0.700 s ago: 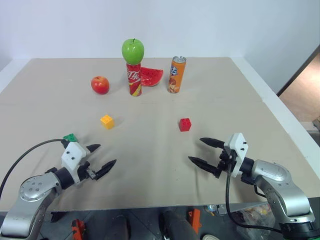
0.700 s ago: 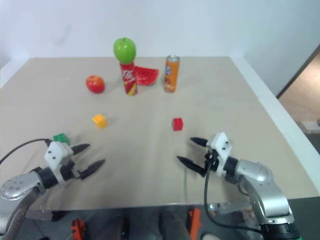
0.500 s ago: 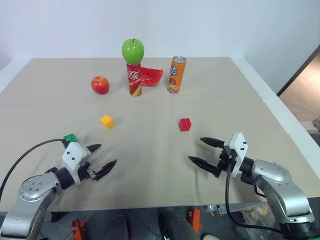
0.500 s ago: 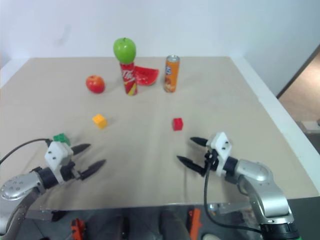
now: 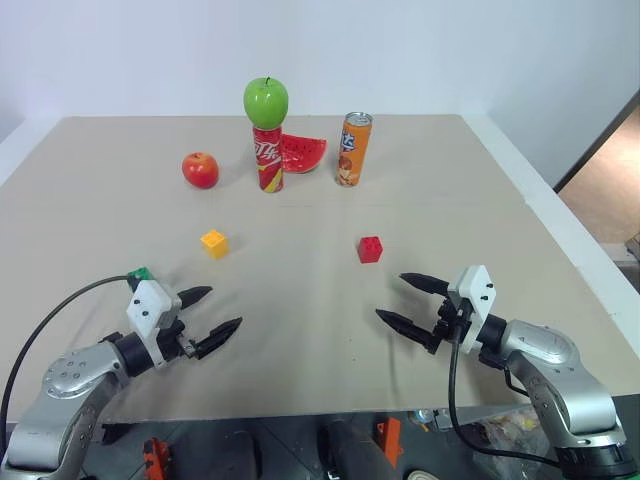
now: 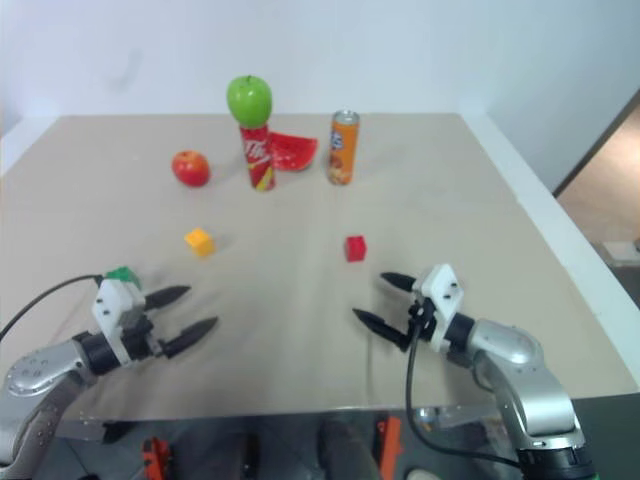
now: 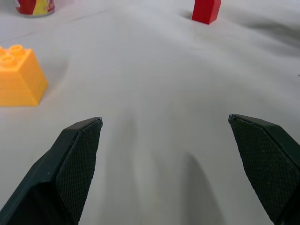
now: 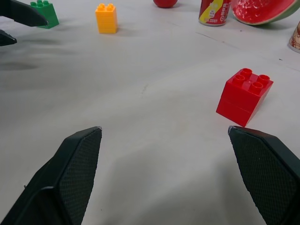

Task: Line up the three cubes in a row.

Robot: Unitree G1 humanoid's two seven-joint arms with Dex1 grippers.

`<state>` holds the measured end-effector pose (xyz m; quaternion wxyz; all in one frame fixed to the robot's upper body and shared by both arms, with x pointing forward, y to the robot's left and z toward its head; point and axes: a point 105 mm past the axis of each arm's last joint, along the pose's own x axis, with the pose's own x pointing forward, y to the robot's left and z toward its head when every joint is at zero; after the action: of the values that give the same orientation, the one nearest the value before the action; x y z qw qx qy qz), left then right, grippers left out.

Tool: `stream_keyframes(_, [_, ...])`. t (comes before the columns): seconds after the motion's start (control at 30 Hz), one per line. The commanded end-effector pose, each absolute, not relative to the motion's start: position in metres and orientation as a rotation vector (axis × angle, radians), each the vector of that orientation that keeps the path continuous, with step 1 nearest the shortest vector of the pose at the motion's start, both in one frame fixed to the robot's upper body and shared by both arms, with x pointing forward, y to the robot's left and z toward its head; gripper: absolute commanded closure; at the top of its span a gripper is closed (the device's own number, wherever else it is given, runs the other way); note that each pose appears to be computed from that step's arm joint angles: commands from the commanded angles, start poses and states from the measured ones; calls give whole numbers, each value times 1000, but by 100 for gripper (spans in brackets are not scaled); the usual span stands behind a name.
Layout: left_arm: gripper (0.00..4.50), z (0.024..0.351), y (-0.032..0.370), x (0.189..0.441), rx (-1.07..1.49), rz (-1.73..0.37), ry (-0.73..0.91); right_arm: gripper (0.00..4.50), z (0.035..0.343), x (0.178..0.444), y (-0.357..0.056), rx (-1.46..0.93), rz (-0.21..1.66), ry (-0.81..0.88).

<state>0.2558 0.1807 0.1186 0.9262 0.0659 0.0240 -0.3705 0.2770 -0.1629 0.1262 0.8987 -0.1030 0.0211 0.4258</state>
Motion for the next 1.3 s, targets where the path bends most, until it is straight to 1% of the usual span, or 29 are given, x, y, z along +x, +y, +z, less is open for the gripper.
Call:
stream_keyframes(0.03, [3, 131, 175, 257, 198, -772, -26, 0, 151, 278, -165, -232, 839, -67])
stream_keyframes(0.13, [3, 138, 165, 255, 204, -814, -72, 0, 170, 289, -173, -219, 729, -138])
stream_keyframes(0.23, [3, 138, 150, 249, 226, -916, -77, 0, 190, 303, -182, -206, 606, -206])
stream_keyframes(0.3, [3, 138, 141, 246, 238, -978, -67, 0, 198, 312, -184, -213, 538, -230])
stream_keyframes(0.37, [3, 140, 133, 247, 228, -1029, -57, 0, 198, 320, -181, -200, 505, -231])
stream_keyframes(0.53, [3, 136, 121, 243, 179, -1149, 26, 0, 183, 334, -157, -160, 476, -182])
stream_keyframes(0.7, [3, 134, 121, 248, 196, -1156, 37, 0, 168, 338, -128, -147, 472, -127])
stream_keyframes(0.87, [3, 133, 120, 248, 195, -1154, 33, 0, 159, 347, -122, -135, 416, -97])
stream_keyframes(1.0, [3, 133, 120, 246, 197, -1150, 30, 0, 148, 356, -130, -124, 349, -47])
stream_keyframes(1.3, [3, 131, 119, 241, 190, -1139, 32, 0, 138, 364, -124, -78, 328, -11])
